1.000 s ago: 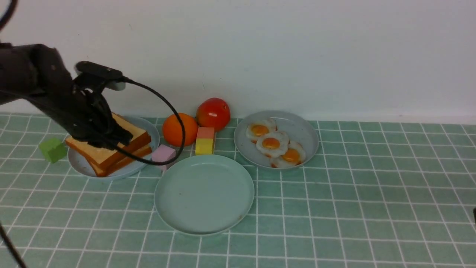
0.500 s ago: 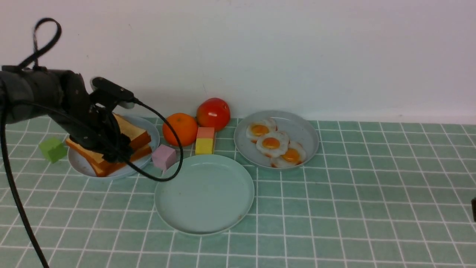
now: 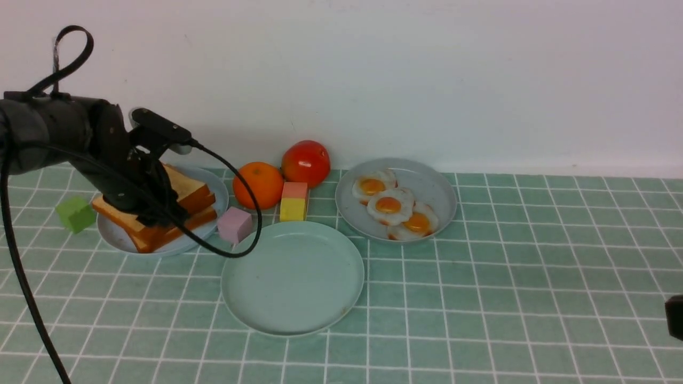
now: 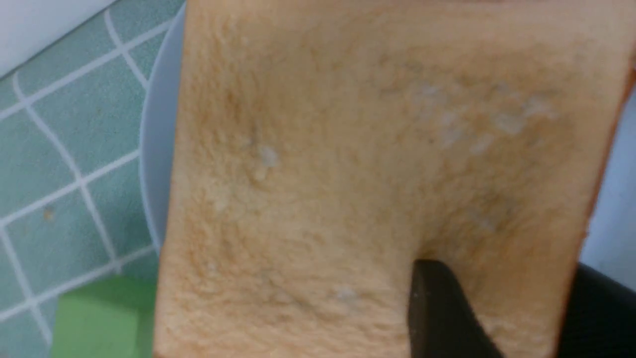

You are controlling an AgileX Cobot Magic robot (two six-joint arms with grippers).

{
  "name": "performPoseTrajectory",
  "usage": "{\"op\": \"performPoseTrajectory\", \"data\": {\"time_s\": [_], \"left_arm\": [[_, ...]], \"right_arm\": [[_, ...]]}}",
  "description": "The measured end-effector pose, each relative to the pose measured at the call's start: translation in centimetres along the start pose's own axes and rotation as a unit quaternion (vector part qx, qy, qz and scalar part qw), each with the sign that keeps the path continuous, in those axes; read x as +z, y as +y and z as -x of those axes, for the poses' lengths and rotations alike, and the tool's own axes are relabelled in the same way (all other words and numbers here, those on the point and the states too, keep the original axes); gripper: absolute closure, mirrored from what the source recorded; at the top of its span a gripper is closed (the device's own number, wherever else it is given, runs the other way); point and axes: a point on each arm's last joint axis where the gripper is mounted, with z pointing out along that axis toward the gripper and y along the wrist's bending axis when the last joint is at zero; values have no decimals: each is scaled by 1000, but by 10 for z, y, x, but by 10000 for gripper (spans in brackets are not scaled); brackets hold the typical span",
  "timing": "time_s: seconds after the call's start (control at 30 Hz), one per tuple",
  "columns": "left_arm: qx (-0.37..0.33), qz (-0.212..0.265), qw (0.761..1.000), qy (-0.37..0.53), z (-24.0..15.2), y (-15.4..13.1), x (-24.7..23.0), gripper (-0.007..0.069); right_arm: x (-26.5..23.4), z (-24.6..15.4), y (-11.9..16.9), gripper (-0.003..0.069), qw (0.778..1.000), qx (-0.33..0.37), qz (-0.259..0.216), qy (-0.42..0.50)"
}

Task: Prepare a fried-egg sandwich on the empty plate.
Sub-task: Use the left arm to grab a slice of bread, then use the left arm to put a slice of bread into the empty plate in the middle

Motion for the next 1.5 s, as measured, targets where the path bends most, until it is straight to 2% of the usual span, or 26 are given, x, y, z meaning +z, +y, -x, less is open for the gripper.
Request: {"op": "performPoseTrajectory", "data": {"time_s": [0.1, 0.13, 0.17, 0.3, 0.43, 0.5, 0.67, 0.7, 0.73, 0.77, 0.8, 1.07, 1.5], "left_arm": [[-8, 1, 1000, -11, 3, 2, -21, 496], [-10, 1, 1000, -12, 4, 2, -23, 496], [-16, 2, 1000, -23, 6, 3, -35, 538], [-29, -3, 999, -38, 10, 1, -67, 533], [-28, -18, 998, -47, 11, -22, -94, 533], [13, -45, 997, -64, 16, -72, -116, 533], [115, -72, 989, -58, 13, -152, -121, 533], [116, -70, 989, -58, 13, -152, -120, 533], [151, -63, 985, -57, 13, -173, -115, 533], [151, -61, 985, -57, 13, -173, -114, 533], [174, -46, 982, -60, 15, -185, -107, 533], [183, -39, 981, -59, 17, -205, -74, 533], [183, -56, 981, -36, 12, -213, -53, 523]], "right_arm": [[0, -2, 1, 629, 1000, 0, 4, 9], [0, -2, 1, 629, 1000, 0, 4, 11], [0, -2, 1, 627, 1000, 0, 6, 14], [0, -3, 1, 624, 1000, 0, 6, 15], [0, -3, 1, 622, 1000, -5, 7, 17], [0, -3, 2, 620, 1000, -11, 9, 18], [0, -3, 2, 617, 1000, -14, 9, 18], [0, -3, 2, 617, 1000, -14, 9, 18], [0, -4, 2, 616, 1000, -13, 11, 19], [0, -3, 2, 616, 1000, -13, 11, 19], [-1, -4, 3, 616, 1000, -12, 15, 19], [-12, -8, 9, 615, 1000, -23, 15, -3], [-18, -8, 11, 582, 999, -29, 10, -23]]}}
